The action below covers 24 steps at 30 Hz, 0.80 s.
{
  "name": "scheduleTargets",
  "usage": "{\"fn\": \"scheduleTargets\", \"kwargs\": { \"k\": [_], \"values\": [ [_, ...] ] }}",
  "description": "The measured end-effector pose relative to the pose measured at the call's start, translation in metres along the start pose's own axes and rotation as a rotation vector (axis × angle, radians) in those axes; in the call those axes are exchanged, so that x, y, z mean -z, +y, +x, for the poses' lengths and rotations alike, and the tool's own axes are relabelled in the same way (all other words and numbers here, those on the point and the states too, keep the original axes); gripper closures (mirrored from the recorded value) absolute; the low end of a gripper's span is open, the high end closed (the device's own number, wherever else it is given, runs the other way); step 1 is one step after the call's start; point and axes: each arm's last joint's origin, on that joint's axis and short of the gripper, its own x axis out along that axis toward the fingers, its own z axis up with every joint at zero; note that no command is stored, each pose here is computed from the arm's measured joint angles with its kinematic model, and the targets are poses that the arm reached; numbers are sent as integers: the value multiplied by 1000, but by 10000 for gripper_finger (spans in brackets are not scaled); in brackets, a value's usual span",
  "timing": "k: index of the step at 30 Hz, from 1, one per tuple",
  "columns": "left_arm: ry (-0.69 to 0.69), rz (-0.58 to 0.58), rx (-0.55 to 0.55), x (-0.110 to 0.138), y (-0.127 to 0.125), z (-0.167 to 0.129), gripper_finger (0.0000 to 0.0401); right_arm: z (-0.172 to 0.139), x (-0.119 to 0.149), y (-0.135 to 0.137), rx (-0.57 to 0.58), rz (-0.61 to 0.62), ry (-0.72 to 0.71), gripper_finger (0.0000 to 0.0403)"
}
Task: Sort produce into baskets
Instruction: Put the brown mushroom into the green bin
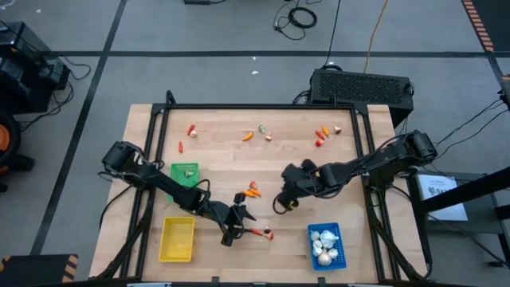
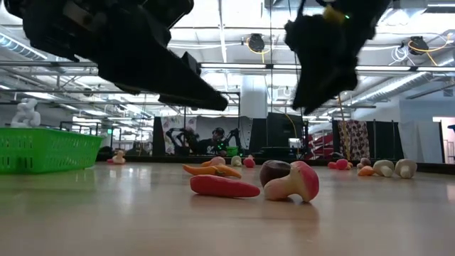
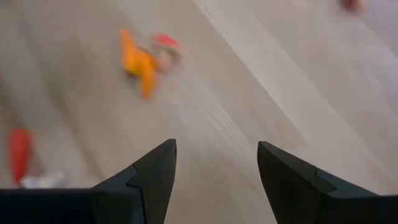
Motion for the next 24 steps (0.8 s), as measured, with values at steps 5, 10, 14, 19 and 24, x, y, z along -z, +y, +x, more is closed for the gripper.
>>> {"fn": "scheduleTargets", "kwargs": {
  "k": [5,10,14,19,24],
  "values": [
    [5,1,-2,1,0,0,209,-3,16,-22,250,109,117,188],
    [13,1,-2,1,0,0,209,-8,26,-33,389,224,167,188],
    [16,-3,-3,2,0,0,209,-5,40,-36,402,265,254,188],
    [13,-4,-3,1,0,0,209,6,59,-51,472,228,306,188],
    [13,-4,-3,1,0,0,209,12,69,-58,475,237,370,188]
  ]
}}
